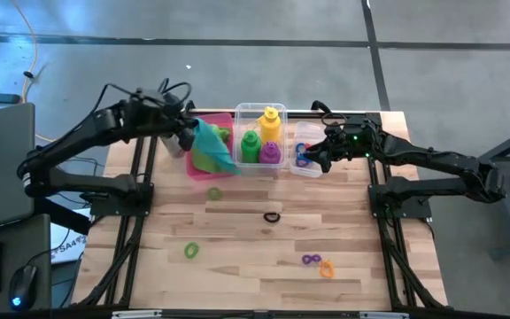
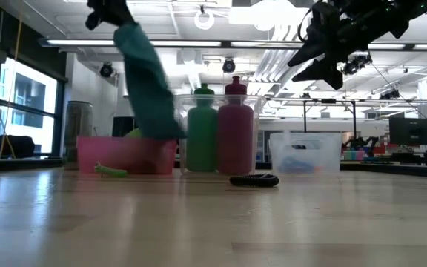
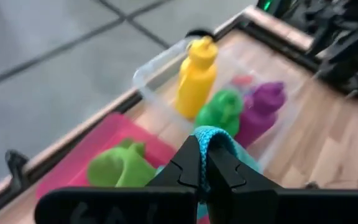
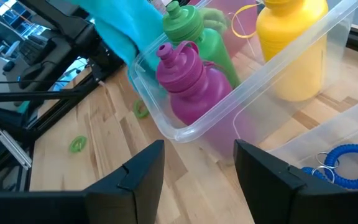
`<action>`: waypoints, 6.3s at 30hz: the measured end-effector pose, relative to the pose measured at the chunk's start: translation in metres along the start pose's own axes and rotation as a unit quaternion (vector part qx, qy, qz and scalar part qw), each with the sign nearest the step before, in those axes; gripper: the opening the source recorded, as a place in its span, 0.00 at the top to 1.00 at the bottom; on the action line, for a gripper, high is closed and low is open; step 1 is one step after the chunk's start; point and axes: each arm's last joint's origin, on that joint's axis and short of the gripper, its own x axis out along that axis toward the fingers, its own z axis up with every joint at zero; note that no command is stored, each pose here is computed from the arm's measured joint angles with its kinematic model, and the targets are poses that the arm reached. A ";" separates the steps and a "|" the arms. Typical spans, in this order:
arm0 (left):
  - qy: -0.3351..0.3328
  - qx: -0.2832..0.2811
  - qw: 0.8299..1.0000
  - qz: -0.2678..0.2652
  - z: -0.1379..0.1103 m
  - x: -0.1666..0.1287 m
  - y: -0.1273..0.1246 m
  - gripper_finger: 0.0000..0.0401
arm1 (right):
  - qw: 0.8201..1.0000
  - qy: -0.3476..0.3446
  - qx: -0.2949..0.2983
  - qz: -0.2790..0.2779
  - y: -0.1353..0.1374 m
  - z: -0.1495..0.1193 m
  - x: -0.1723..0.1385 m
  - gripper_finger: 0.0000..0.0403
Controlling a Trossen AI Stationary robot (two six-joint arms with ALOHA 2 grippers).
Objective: Pick & Place Sports Items
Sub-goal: Put the blue towel into the red bin, then put the black spring keychain into the right transparent bin
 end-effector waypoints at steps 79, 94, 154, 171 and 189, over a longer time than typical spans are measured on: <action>0.295 0.143 0.937 -0.117 -0.043 0.193 0.085 0.58 | 0.998 -0.021 0.054 -0.036 -0.002 0.001 0.000 0.54; 0.203 0.159 0.960 -0.110 -0.014 0.136 0.066 0.56 | 0.998 -0.021 0.051 -0.036 -0.002 0.001 0.000 0.54; 0.019 0.138 0.934 -0.328 -0.038 0.030 -0.160 0.56 | 0.982 -0.006 -0.130 0.140 0.161 -0.004 -0.062 0.54; 0.001 0.145 0.942 -0.301 -0.047 0.017 -0.173 0.56 | 0.945 0.185 -0.249 0.106 0.182 -0.047 -0.016 0.54; 0.000 0.144 0.944 -0.296 -0.047 0.017 -0.172 0.56 | 0.931 0.264 -0.252 0.014 0.166 -0.077 0.072 0.54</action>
